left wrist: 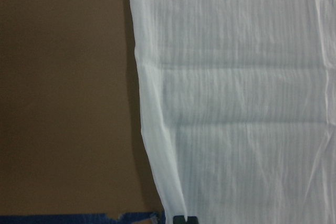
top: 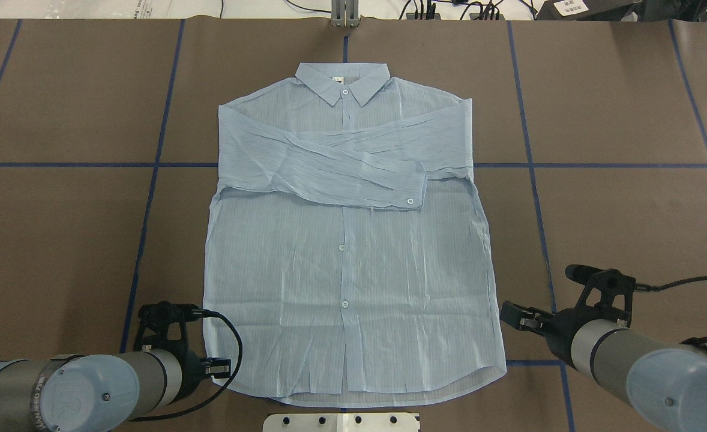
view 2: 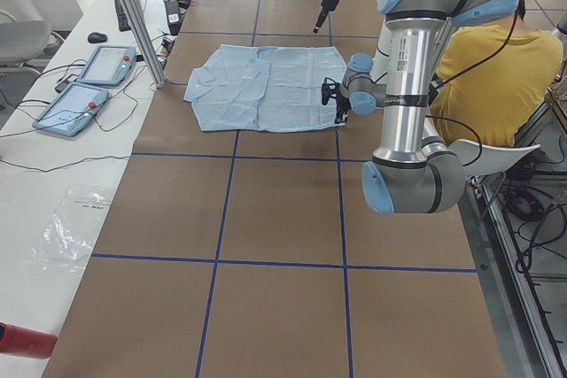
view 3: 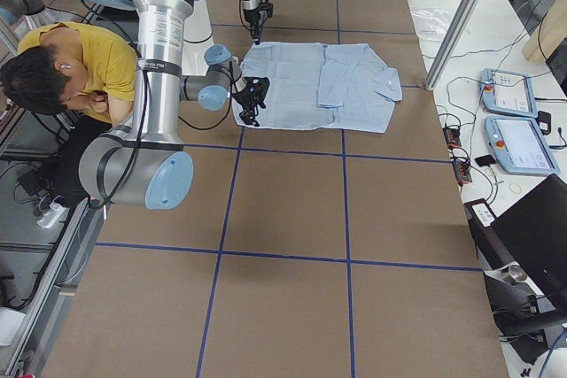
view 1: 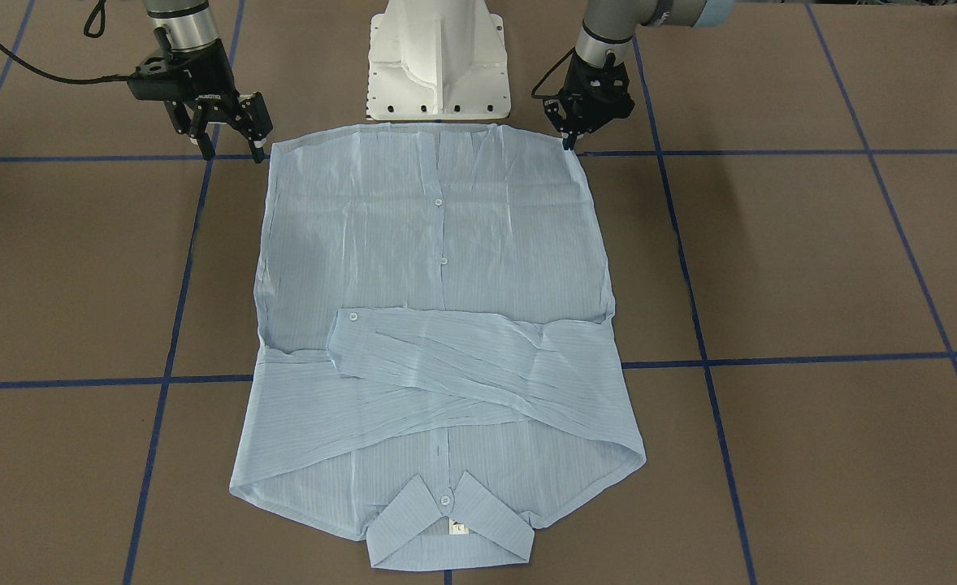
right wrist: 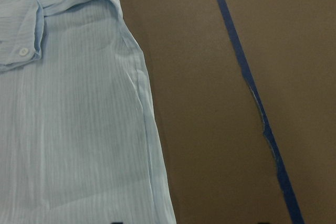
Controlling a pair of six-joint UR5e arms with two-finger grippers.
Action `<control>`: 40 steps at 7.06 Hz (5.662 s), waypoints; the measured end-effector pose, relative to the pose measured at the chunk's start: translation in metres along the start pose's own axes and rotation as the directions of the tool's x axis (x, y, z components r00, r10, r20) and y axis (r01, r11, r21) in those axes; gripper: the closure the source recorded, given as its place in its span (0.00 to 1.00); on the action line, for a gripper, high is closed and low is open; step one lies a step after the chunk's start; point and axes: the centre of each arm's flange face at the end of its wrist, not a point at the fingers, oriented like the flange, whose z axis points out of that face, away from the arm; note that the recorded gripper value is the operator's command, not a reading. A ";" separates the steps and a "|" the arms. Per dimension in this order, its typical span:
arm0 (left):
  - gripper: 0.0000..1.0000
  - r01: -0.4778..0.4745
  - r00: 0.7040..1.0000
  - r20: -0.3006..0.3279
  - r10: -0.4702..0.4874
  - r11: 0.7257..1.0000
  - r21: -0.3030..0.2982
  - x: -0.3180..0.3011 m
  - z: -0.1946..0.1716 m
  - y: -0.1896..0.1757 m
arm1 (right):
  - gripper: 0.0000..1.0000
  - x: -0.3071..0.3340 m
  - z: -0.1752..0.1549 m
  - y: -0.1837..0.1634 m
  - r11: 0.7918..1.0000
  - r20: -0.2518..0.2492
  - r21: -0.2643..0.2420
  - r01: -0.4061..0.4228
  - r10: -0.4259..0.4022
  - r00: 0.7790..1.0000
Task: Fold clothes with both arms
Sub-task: 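Position both grippers at the hem corners nearest the robot and grasp, then lift the hem with both grippers and fold it toward the collar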
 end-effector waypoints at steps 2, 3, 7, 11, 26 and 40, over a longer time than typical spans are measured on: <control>1.00 0.000 1.000 0.000 0.000 1.000 0.025 0.000 -0.001 -0.002 | 0.46 -0.001 0.006 0.038 1.000 0.013 0.012 -0.010 0.010 1.000; 1.00 -0.001 1.000 -0.001 0.001 0.999 0.034 0.000 -0.001 -0.003 | 0.48 -0.001 0.010 0.050 1.000 0.022 0.021 -0.010 0.010 1.000; 1.00 -0.002 1.000 -0.004 0.002 0.999 0.042 0.001 -0.002 -0.004 | 0.54 0.003 0.025 0.076 0.999 0.058 0.042 0.007 -0.010 0.998; 1.00 -0.001 1.000 -0.003 0.001 0.999 0.042 0.001 -0.002 -0.004 | 0.60 0.007 0.028 0.098 0.998 0.054 0.036 0.047 -0.049 0.997; 1.00 -0.031 0.994 -0.108 0.034 0.999 0.030 0.014 -0.062 -0.011 | 1.00 -0.005 -0.015 0.080 0.999 0.092 0.007 0.032 -0.032 0.995; 1.00 0.014 0.996 0.078 -0.034 0.967 0.254 0.045 -0.142 -0.250 | 1.00 -0.180 -0.064 -0.201 0.965 -0.024 0.238 -0.106 0.115 0.993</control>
